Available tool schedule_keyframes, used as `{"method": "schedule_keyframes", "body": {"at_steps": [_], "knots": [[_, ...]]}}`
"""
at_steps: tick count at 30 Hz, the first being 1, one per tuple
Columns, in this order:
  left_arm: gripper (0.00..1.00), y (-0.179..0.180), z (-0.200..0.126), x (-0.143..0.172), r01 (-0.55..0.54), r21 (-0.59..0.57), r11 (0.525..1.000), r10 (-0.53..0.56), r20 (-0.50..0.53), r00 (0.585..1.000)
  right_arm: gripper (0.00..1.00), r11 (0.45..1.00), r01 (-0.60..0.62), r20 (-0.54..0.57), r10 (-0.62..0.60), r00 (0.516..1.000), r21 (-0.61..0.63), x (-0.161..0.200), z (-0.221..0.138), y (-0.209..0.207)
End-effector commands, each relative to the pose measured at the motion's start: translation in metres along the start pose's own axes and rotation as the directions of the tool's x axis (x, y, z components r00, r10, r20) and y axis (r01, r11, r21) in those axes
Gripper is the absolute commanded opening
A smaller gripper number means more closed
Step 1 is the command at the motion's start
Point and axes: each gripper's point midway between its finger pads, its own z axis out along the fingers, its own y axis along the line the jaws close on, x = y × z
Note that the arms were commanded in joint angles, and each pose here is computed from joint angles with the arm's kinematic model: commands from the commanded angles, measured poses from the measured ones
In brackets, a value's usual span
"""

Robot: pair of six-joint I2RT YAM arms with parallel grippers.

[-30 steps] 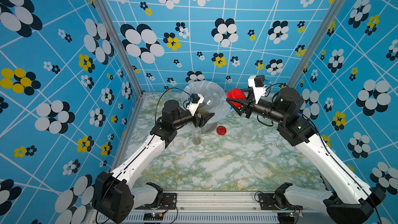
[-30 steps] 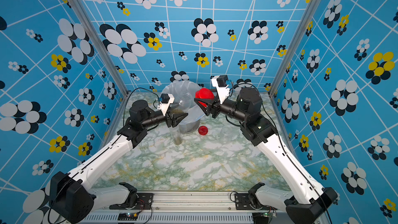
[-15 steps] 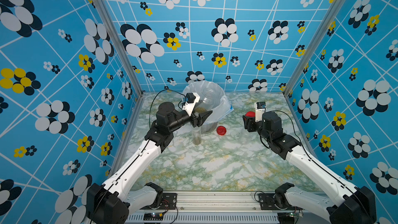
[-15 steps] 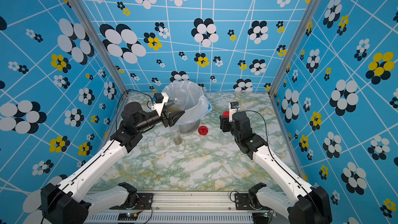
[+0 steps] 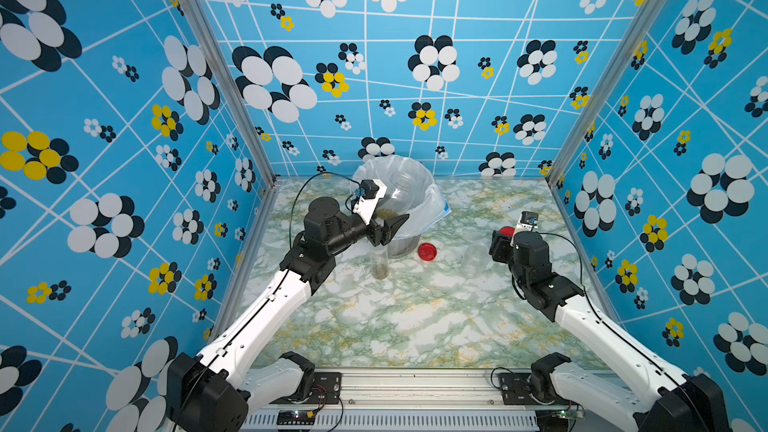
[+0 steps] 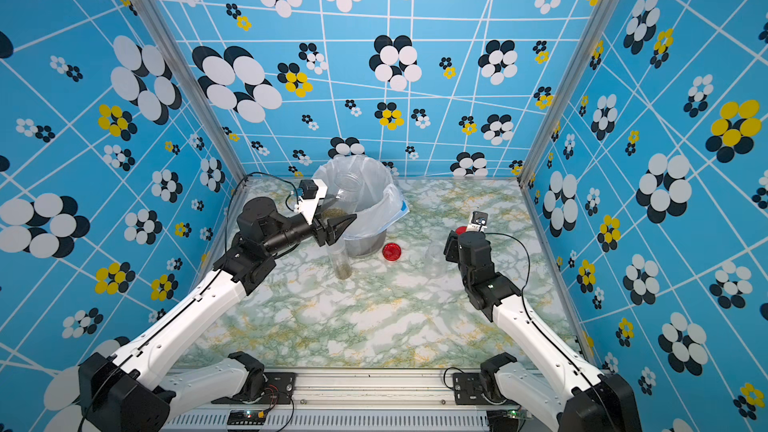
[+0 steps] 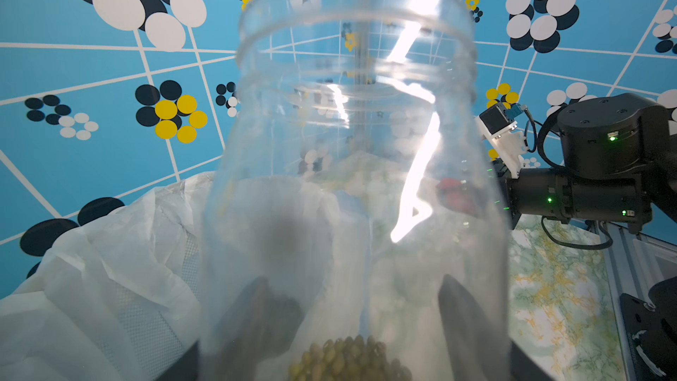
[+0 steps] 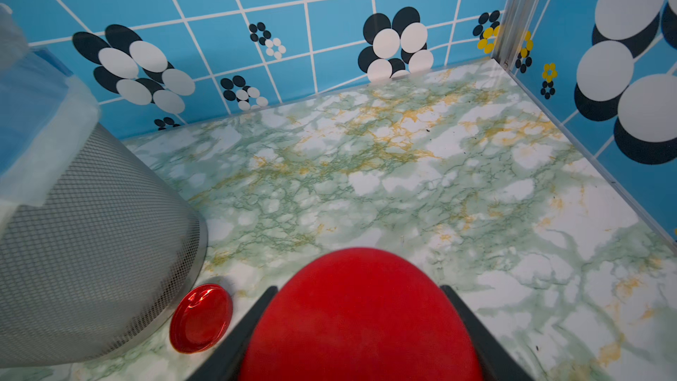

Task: Empty moldy mung beans from jars
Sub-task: Place the lid at the center of the board.

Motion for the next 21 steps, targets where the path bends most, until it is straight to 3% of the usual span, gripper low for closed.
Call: {"method": "schedule_keyframes", "body": {"at_steps": [1,4,13,21], "knots": [[0.64,-0.005,-0.002,-0.018,-0.036,-0.003,0.999,0.036,0.029,0.999,0.63,0.993,-0.084,0.013,0.083,0.996,0.085,0.002,0.011,-0.020],[0.64,-0.005,-0.004,-0.020,-0.049,-0.019,0.999,0.049,0.018,0.999,0.63,0.982,-0.122,-0.036,0.128,0.991,0.145,0.018,0.024,-0.038],[0.65,-0.008,-0.004,-0.016,-0.067,-0.036,0.997,0.066,-0.015,0.998,0.64,0.976,-0.163,-0.128,0.182,0.975,0.144,0.044,0.044,-0.039],[0.65,-0.012,-0.009,-0.022,-0.061,-0.030,0.998,0.060,-0.007,0.998,0.75,0.963,-0.157,-0.230,0.207,0.951,0.218,0.073,0.062,-0.046]]}}
